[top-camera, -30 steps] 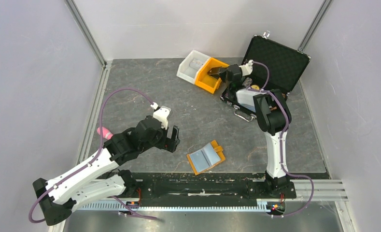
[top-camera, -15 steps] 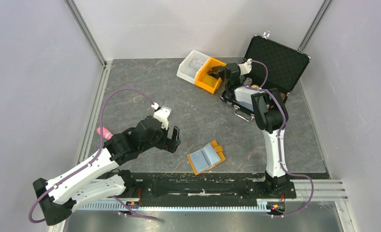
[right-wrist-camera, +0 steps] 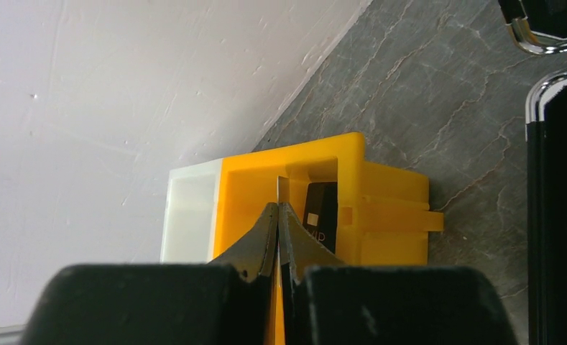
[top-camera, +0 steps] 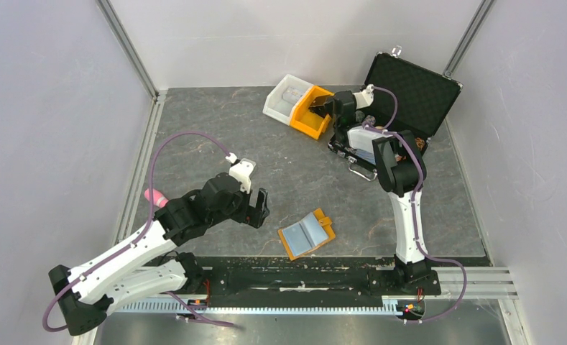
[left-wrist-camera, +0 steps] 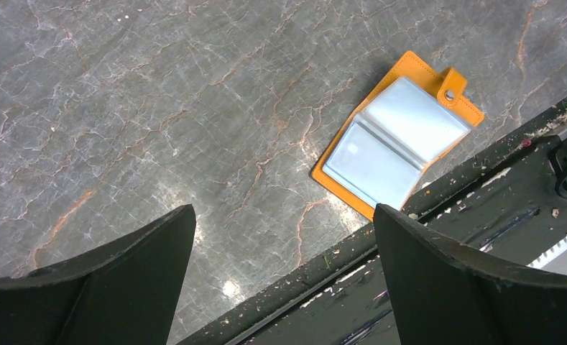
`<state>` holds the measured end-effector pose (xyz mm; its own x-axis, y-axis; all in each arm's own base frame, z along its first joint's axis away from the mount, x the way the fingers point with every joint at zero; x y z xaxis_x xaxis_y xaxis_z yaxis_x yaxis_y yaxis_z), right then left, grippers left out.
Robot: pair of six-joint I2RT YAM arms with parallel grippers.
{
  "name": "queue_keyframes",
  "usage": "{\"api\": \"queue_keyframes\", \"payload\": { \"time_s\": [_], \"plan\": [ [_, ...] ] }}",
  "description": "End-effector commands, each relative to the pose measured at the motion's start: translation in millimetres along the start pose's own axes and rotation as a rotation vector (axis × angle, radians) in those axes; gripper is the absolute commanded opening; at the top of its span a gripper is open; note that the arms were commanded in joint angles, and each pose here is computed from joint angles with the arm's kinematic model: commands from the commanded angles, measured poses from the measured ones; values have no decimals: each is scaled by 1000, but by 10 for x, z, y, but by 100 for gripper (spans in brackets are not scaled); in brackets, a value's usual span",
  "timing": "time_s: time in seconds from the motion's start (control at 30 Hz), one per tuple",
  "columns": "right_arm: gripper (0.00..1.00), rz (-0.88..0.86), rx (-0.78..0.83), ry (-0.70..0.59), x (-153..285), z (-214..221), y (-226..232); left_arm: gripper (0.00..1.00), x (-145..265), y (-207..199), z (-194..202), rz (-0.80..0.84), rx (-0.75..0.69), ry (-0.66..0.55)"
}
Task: Take the credit cards out of the card holder
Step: Place the credit card in the storage box.
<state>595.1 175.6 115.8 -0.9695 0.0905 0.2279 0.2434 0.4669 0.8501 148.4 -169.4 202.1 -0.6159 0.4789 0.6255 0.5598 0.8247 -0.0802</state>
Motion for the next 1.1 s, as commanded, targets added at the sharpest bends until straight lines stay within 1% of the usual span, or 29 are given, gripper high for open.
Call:
{"api": "queue_keyframes", "payload": {
  "time_s": [0.0,0.23,0.6,0.7,0.9,1.07],
  "plan": [
    [0,-16,4,-47,-82,-38,115,100,46,-13,-153,21,-35,-72],
    [0,-2,19,-37,-85,9,104,100,62,-24,-165,31,-35,-81],
    [1,33,57,-55,-122,2,116,100,97,-23,-176,36,-29,-100],
    [6,36,61,-59,-120,-6,112,100,96,-25,-174,37,-29,-98],
    [13,35,85,-87,-103,-94,178,100,95,-27,-170,39,-28,-98],
    [14,7,141,-104,-111,-209,386,100,87,-27,-169,38,-27,-96]
  ]
}}
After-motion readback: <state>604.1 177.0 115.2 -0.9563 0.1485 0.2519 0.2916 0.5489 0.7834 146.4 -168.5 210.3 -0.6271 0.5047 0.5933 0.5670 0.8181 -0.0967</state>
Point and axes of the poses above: each gripper's point midway between its finger pads, its own x axis back along the fingers, its own y axis along the line the jaws close on, z = x × y, the point moved 4 cm from there along x, back along the fingers, and after that the axes turned 7 degrees about -x, right-handed, at the moved point
